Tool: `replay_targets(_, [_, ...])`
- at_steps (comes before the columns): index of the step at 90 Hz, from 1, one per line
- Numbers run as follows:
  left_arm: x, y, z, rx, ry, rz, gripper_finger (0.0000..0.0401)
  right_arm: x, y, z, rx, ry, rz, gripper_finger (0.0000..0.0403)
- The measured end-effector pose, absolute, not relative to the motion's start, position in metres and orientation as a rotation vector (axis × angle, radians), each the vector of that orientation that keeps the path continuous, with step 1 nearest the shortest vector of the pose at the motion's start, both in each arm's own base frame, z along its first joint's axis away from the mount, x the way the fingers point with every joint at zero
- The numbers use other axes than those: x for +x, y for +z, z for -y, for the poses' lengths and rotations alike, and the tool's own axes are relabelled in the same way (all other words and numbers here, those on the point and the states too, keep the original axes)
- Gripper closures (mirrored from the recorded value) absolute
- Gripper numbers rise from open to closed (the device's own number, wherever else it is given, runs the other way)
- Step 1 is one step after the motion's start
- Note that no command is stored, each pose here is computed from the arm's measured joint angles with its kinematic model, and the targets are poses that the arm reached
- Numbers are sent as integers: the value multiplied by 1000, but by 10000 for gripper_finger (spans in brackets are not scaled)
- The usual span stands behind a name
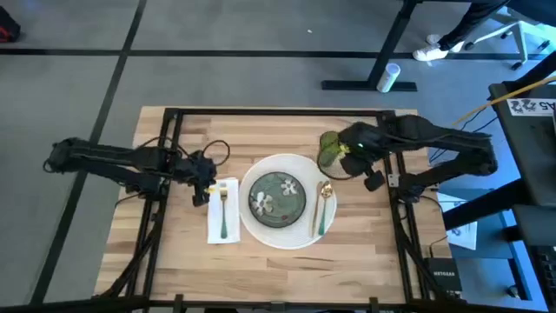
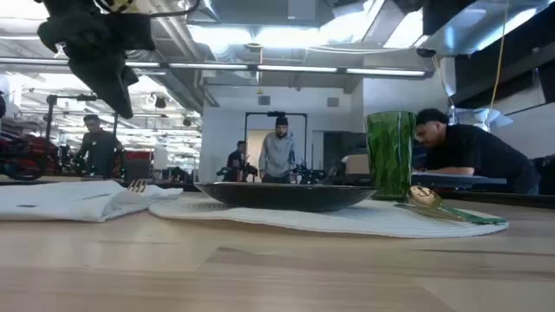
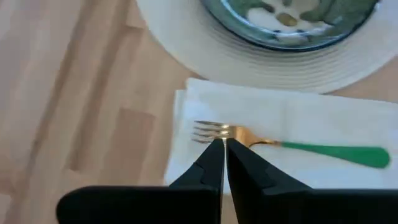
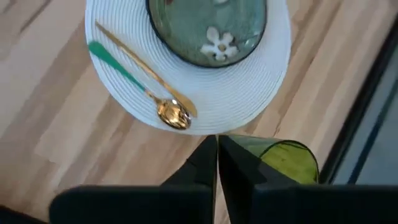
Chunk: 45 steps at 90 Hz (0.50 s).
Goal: Set table place
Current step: Adjust the white table napkin
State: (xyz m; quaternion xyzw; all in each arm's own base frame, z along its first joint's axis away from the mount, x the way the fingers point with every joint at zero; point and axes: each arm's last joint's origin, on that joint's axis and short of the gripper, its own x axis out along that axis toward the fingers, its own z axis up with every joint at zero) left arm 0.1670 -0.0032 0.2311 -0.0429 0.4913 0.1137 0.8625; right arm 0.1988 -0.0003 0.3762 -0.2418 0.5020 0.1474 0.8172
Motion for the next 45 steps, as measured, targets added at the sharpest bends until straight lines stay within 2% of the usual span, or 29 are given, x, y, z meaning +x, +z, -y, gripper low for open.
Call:
replay_targets(32, [169,193,6,-193,344,-1187,401,180,386,-44,-563,232,-1002,403])
replay_targets(45, [167,181,5,-226,385,-1189,401,177,386,-53,-590,217,-989,403])
